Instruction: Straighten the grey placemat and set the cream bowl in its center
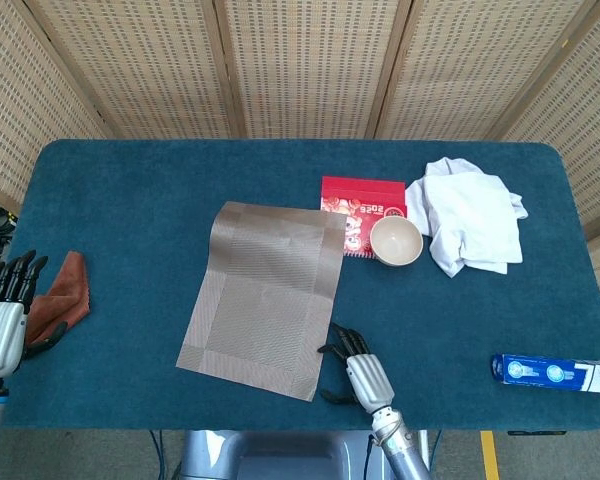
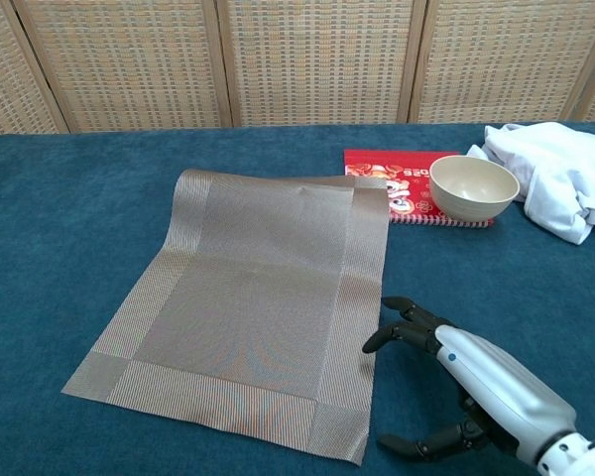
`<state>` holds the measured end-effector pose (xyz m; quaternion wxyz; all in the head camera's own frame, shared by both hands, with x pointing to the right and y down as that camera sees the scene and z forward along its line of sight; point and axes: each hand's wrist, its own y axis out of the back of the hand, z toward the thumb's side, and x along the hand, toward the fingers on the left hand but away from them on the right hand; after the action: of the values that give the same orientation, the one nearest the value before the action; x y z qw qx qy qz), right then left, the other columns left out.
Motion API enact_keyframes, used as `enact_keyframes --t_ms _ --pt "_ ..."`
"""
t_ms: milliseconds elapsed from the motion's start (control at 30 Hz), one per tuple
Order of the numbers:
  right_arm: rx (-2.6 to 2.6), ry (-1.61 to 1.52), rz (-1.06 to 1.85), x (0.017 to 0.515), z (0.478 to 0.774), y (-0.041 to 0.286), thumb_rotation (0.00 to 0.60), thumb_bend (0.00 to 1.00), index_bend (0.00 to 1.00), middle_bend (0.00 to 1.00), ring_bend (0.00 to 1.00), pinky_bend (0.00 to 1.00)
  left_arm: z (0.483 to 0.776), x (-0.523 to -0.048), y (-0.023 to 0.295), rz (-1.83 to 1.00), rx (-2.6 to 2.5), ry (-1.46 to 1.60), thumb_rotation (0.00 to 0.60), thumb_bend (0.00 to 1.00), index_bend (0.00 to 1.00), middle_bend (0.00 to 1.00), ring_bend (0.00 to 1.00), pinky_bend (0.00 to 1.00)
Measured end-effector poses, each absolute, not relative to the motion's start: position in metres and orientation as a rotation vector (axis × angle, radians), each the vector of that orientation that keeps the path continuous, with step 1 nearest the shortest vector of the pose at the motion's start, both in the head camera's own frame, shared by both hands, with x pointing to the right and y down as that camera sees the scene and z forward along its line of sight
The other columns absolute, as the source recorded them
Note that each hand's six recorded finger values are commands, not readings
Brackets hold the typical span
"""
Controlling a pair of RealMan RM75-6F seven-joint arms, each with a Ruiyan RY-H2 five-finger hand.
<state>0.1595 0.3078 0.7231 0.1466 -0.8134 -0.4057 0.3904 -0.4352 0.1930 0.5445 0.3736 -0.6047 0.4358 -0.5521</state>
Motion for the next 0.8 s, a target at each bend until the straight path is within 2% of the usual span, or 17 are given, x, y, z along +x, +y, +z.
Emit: enact_keyframes --t_ms 633,700,800 --pt "-2.338 -1.206 1.085 0.1488 0.7276 0.3025 0.600 0.17 0.31 0.03 0.00 0.08 0.5454 -0.4361 0.1919 -1.419 -1.548 1.122 0.600 0.24 0.00 0.00 0.00 0.00" --pt "-2.332 -1.215 1.081 0.1489 0.7285 0.3016 0.600 0.19 0.31 0.03 0.00 0.08 0.5454 -0.4362 0.1920 -1.419 -1.549 1.123 0.600 0.24 0.00 0.00 0.00 0.00" --pt "-2.330 -1.230 1.074 0.1487 0.7294 0.3010 0.600 0.30 0.31 0.03 0.00 0.09 0.5453 -0.4362 0.1920 -1.418 -1.550 1.124 0.600 0.24 0.00 0.00 0.00 0.00"
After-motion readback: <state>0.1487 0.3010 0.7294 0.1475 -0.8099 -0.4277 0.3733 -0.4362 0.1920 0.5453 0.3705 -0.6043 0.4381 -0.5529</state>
